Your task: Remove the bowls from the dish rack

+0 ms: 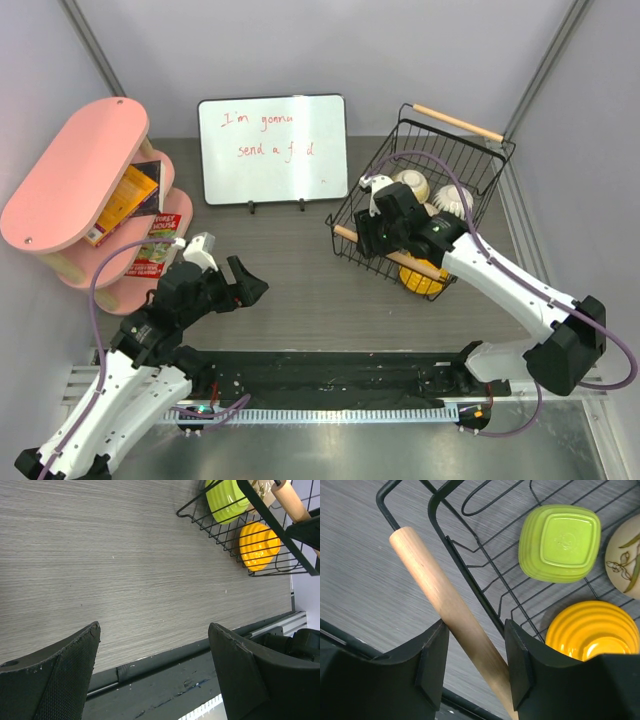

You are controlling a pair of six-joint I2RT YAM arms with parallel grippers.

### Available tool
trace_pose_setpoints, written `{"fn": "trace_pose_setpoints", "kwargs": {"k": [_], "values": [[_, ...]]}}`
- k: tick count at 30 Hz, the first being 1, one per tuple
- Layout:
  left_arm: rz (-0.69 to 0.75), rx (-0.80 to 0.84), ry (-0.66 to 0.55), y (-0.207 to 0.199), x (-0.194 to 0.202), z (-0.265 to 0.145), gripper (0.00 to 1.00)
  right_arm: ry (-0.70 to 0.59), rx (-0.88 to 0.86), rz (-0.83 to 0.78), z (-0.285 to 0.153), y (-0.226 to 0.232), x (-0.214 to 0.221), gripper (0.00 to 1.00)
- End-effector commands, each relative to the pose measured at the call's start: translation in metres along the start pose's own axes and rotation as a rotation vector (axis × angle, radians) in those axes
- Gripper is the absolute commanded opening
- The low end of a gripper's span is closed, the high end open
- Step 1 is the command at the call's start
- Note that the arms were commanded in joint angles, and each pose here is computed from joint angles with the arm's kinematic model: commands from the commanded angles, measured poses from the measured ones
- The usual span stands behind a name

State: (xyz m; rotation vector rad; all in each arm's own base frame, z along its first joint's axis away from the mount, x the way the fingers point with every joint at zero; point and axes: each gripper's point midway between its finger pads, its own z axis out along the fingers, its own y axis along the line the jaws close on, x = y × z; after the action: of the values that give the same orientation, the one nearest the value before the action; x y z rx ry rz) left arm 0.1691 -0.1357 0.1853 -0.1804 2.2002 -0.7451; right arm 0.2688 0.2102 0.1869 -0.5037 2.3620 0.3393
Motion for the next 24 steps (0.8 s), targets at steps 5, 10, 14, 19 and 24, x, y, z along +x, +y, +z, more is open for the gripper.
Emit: {"fn": "trace_pose_setpoints", "kwargs": {"k": [5, 10, 14, 19, 24], "values": [[0.008, 0.036, -0.04, -0.008, -0.009, -0.001, 0.88, 0.046, 0.023, 0.253, 0.025, 0.034, 0.023, 0.01], [0.008, 0.037, -0.046, -0.008, -0.01, -0.002, 0.88, 0.03, 0.076, 0.316, 0.029, 0.042, 0.025, 0.01], [0.008, 0.04, -0.057, -0.009, -0.013, -0.005, 0.88, 0.002, 0.095, 0.378, 0.027, 0.048, 0.024, 0.01], [-0.012, -0.023, -0.13, 0.002, -0.026, -0.015, 0.88, -0.04, 0.088, 0.421, 0.03, 0.07, 0.013, 0.01], [-0.007, -0.123, -0.203, 0.014, -0.044, -0.037, 0.9, -0.09, 0.037, 0.513, 0.04, 0.109, -0.007, 0.01]]}}
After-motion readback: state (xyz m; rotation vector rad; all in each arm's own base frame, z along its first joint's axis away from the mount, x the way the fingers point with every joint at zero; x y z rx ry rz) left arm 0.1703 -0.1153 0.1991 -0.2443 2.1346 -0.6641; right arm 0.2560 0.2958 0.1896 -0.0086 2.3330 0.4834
